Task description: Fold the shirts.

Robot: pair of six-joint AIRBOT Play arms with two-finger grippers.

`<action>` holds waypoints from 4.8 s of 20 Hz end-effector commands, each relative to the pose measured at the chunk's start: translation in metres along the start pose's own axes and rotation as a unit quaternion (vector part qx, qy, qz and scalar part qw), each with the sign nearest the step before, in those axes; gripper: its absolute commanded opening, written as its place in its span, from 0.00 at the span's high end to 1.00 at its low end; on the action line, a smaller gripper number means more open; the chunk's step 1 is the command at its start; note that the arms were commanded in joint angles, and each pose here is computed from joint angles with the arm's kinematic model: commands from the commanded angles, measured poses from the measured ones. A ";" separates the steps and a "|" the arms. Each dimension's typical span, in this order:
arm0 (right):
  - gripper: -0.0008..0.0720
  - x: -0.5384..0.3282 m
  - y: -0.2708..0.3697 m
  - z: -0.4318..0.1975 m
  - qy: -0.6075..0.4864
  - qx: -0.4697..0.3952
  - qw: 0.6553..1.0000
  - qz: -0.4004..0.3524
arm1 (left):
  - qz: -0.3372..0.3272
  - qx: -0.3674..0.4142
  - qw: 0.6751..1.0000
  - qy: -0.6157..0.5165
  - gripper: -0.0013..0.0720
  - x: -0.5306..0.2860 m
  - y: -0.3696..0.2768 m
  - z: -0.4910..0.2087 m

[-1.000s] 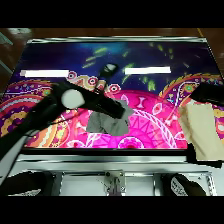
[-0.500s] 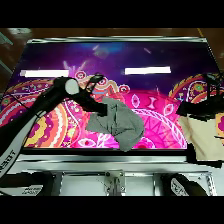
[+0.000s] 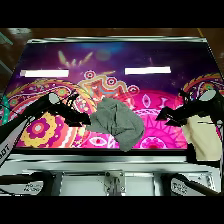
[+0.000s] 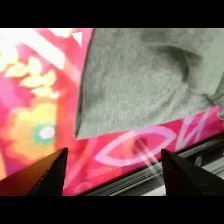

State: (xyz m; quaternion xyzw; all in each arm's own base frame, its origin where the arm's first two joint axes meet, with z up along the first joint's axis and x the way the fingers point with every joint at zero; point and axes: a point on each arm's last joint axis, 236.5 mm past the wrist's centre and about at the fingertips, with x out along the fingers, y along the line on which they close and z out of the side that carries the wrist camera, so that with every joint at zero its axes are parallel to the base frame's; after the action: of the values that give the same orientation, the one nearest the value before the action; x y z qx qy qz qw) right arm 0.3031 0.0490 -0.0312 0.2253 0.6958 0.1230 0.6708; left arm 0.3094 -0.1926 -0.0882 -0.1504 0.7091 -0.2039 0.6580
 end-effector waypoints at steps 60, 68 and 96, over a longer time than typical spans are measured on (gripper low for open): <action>0.90 -0.083 0.221 0.113 -0.155 -0.258 0.951 0.065 | -0.006 0.088 0.948 -0.305 0.94 -0.213 -0.045 -0.058; 0.14 0.075 0.188 0.119 0.002 -0.197 0.979 0.052 | -0.086 0.009 0.959 -0.270 0.94 -0.126 -0.037 -0.064; 0.12 0.113 0.042 0.002 -0.088 0.146 0.982 0.076 | -0.076 0.025 0.947 -0.312 0.94 -0.139 -0.036 -0.047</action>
State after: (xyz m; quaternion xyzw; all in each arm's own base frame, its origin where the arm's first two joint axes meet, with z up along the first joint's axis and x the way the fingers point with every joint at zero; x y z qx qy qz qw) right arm 0.2947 0.1287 -0.1125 0.3576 0.6530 0.0591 0.6650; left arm 0.2685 -0.1538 0.0505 -0.2440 0.4577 -0.2164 0.8271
